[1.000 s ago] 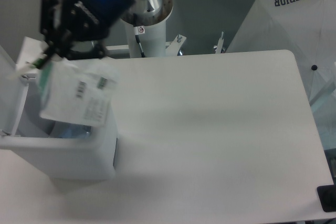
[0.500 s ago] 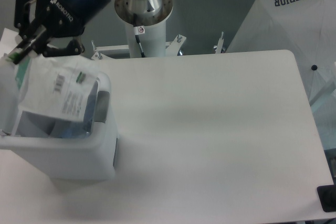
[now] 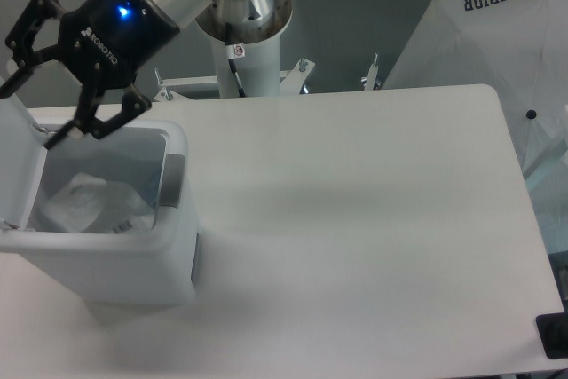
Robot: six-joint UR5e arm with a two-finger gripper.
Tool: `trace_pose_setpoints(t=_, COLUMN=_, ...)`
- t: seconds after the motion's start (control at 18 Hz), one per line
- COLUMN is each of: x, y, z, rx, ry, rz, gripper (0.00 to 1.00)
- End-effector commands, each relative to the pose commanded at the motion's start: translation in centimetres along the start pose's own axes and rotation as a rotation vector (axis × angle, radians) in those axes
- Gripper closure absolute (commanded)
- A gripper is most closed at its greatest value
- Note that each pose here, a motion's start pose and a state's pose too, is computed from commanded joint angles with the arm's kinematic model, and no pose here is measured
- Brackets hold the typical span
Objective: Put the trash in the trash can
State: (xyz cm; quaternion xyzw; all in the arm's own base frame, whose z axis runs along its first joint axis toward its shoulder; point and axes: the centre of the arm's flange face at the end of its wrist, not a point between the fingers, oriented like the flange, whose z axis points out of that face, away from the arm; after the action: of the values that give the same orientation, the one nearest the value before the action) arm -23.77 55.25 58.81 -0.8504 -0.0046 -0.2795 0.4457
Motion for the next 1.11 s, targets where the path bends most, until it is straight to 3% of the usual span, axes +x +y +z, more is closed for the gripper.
trace_pose_setpoints(t=0.33, x=-9.0, y=1.2, z=-3.7, rx=0.060, ry=-0.095, rz=-0.048, gripper=0.01)
trace_pose_setpoints(t=0.72, x=-21.7, y=5.5, z=-9.1, rx=0.112, ry=-0.199, rz=-0.163, gripper=0.00)
trace_pose_setpoints(t=0.94, x=-25.5, y=7.7, z=-11.5, rx=0.113, ry=-0.241, rz=-0.145, gripper=0.00)
trace_pose_setpoints(t=1.11, x=-28.1, y=9.4, z=-12.3, rx=0.028, ry=-0.345, rz=-0.111, gripper=0.00)
